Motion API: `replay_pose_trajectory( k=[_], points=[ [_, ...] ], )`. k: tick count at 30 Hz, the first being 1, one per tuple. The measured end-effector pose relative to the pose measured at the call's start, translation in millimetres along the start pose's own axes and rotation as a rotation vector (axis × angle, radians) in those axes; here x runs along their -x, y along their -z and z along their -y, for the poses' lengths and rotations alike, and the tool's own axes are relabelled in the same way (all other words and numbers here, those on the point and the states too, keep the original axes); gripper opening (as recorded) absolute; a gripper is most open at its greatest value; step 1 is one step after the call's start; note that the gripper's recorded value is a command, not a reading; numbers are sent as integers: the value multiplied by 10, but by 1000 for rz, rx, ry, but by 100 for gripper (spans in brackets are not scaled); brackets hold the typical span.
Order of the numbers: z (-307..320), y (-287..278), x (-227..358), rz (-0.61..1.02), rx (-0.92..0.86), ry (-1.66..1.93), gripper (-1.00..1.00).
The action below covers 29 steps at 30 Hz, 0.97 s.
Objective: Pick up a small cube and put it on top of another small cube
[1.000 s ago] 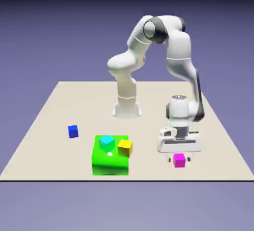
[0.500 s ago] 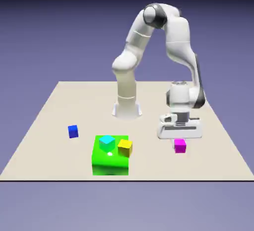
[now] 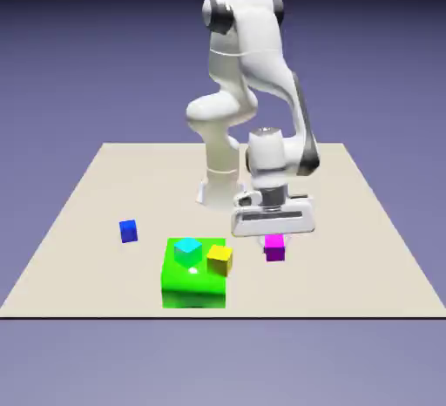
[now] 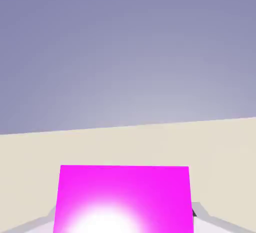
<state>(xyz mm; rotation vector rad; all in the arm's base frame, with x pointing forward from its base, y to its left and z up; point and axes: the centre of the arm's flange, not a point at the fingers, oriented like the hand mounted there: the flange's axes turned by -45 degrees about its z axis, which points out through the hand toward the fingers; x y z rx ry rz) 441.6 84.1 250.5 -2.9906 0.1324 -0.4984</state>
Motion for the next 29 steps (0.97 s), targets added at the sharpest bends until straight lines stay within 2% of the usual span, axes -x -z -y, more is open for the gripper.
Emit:
replay_pose_trajectory(
  k=[10,18,26,27,29],
  points=[
    [-831,552,-158,-39,47,-41,-100],
    [-1506,1021,-85,-74,155,-72,-100],
    [-1602,343,-56,-74,154,-71,-100],
    [-1592,338,-56,-74,153,-68,100],
    [-1574,335,-57,-73,152,-64,100]
  ],
)
